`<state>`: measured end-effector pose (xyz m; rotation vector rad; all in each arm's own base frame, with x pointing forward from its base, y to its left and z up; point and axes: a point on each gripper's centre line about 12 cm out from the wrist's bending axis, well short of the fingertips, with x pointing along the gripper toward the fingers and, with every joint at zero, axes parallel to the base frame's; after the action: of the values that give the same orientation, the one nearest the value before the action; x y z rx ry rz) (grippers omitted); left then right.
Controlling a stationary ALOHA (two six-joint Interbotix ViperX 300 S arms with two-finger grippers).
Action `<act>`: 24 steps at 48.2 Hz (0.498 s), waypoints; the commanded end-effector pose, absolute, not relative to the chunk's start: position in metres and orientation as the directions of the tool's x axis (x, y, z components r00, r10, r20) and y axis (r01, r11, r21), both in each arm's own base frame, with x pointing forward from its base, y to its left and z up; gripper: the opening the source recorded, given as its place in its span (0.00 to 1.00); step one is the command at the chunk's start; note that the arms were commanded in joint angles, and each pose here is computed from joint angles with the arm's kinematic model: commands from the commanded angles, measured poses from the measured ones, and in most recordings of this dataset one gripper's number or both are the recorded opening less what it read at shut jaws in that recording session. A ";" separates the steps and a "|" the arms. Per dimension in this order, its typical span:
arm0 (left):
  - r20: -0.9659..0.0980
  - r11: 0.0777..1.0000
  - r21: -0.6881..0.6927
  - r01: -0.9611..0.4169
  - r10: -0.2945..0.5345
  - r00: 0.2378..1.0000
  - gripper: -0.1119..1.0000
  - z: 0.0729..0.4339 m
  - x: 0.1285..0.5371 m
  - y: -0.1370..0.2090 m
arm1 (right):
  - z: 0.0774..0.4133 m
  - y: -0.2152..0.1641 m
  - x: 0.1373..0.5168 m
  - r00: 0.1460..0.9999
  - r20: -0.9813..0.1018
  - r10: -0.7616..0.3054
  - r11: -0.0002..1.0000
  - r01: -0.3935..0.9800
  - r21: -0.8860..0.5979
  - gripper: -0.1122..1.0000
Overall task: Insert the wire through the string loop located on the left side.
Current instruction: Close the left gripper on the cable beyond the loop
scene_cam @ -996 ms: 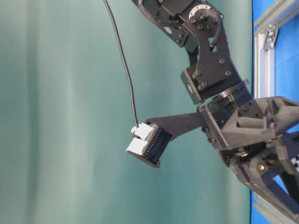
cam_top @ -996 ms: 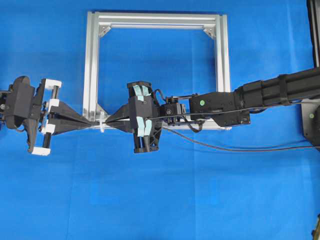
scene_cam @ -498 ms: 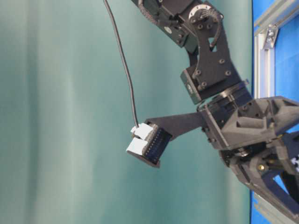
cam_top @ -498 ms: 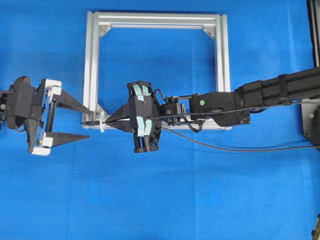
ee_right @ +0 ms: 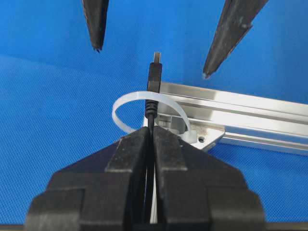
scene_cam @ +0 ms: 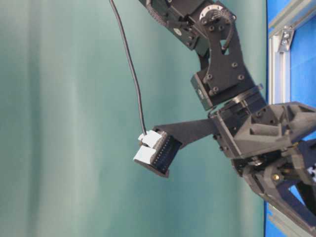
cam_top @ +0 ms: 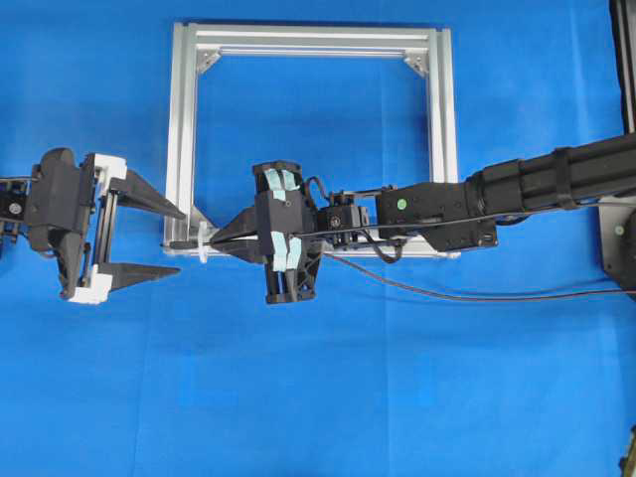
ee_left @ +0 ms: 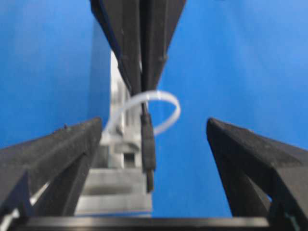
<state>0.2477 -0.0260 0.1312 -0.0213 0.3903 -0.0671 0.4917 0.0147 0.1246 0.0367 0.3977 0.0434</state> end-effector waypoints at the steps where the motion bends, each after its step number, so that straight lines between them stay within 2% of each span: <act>1: -0.379 0.998 -0.032 0.061 -0.068 0.923 0.92 0.131 0.252 -0.026 | 0.142 0.016 0.497 0.938 -0.343 0.052 0.998 -0.039 0.043 0.11; 10: -0.424 0.998 -0.036 0.055 -0.065 0.903 0.91 0.119 0.254 -0.026 | 0.140 0.015 0.497 0.937 -0.346 0.050 0.998 -0.038 0.043 0.11; 24: -0.431 0.998 -0.035 0.055 -0.065 0.900 0.91 0.117 0.257 -0.027 | 0.140 0.015 0.497 0.937 -0.346 0.050 0.998 -0.037 0.044 0.11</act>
<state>0.2532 -0.0263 0.1119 -0.0222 0.4700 -0.0613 0.4917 0.0147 0.1246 0.0367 0.3977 0.0434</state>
